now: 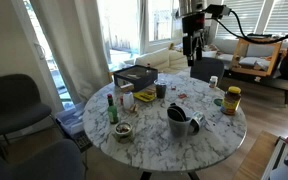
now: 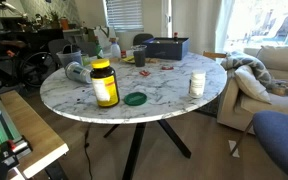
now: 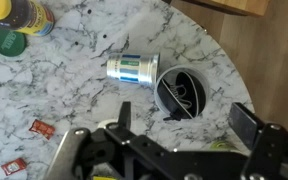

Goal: Move the transparent cup to the right

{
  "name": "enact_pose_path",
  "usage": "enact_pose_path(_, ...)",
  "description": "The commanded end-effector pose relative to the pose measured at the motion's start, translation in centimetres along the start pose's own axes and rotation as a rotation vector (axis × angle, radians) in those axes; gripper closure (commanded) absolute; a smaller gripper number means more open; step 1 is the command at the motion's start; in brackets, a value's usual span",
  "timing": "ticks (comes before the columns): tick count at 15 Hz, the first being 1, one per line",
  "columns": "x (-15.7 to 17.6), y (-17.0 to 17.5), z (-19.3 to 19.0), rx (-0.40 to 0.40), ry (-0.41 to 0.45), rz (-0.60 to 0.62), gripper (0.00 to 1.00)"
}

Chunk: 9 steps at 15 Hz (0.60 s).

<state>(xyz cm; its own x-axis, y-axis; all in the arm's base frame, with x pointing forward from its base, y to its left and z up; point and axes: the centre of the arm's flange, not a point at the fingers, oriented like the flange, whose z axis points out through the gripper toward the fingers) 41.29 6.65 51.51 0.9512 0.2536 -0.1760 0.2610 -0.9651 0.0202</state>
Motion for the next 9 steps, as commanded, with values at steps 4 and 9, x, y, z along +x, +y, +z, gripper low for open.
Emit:
enact_pose_path(4, 0.0, 0.0, 0.0, 0.000, 0.000, 0.000, 0.00)
enact_pose_path(9, 0.9, 2.2, 0.1, -0.078, 0.092, 0.149, 0.00)
